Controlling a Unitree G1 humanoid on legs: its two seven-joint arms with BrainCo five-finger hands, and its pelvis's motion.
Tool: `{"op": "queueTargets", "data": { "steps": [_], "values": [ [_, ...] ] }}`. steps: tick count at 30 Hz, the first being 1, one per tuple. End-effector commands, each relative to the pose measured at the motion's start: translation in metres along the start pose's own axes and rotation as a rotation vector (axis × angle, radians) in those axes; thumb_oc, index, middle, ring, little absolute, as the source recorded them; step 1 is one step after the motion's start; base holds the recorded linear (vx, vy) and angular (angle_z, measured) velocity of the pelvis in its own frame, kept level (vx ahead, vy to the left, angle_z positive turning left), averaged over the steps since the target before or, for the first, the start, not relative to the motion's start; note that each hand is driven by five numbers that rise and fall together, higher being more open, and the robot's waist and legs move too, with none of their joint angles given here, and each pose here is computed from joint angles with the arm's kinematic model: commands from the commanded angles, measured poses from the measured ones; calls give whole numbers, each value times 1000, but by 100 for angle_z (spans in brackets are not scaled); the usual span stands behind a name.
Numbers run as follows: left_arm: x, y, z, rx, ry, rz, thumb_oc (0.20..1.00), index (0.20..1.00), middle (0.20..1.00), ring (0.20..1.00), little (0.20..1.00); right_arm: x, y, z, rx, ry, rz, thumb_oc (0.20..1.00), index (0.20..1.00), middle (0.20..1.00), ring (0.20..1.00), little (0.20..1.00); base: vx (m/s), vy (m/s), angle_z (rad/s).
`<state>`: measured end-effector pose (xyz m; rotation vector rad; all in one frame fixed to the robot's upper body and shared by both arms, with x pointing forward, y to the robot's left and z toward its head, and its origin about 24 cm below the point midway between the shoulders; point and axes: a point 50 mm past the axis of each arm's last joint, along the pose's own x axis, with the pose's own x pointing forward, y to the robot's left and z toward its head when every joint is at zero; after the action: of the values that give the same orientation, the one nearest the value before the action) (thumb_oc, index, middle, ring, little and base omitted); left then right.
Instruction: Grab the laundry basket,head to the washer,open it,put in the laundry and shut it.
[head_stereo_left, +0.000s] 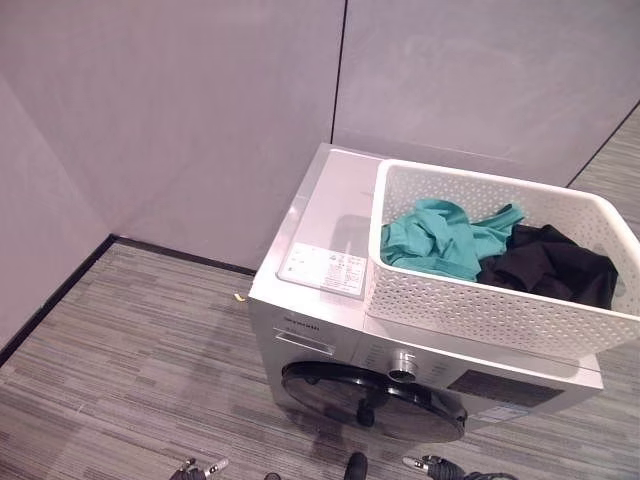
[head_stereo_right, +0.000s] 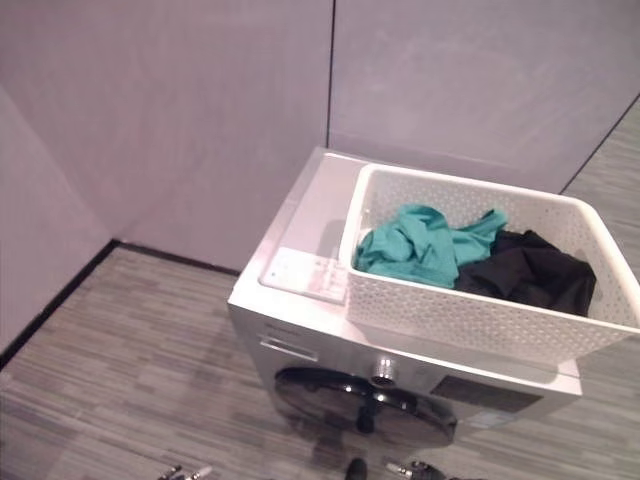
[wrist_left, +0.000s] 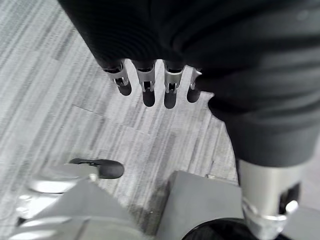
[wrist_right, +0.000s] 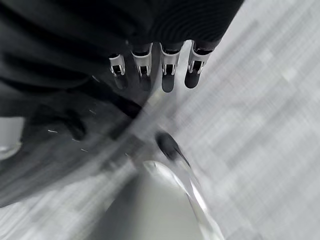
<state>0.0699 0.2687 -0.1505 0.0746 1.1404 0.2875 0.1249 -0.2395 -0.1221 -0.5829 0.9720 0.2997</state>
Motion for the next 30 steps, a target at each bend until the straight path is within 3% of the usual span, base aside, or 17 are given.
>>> {"op": "queueTargets", "data": {
  "steps": [1, 9, 30],
  "values": [
    [0, 14, -1, 36, 19, 17, 1000, 1000, 1000, 1000, 1000, -21, -64, 13, -92, -85, -178, 1000, 1000, 1000, 1000, 1000, 17, 23, -31],
    [-3, 10, -9, -19, 24, -8, 1000, 1000, 1000, 1000, 1000, -61, -132, 12, -97, -103, -510, 1000, 1000, 1000, 1000, 1000, 21, 1, -7],
    [-1, -2, 30, -14, -140, -72, 1000, 1000, 1000, 1000, 1000, -28, -119, 92, -101, -342, -406, 1000, 1000, 1000, 1000, 1000, -7, -35, 8]
  ]
}}
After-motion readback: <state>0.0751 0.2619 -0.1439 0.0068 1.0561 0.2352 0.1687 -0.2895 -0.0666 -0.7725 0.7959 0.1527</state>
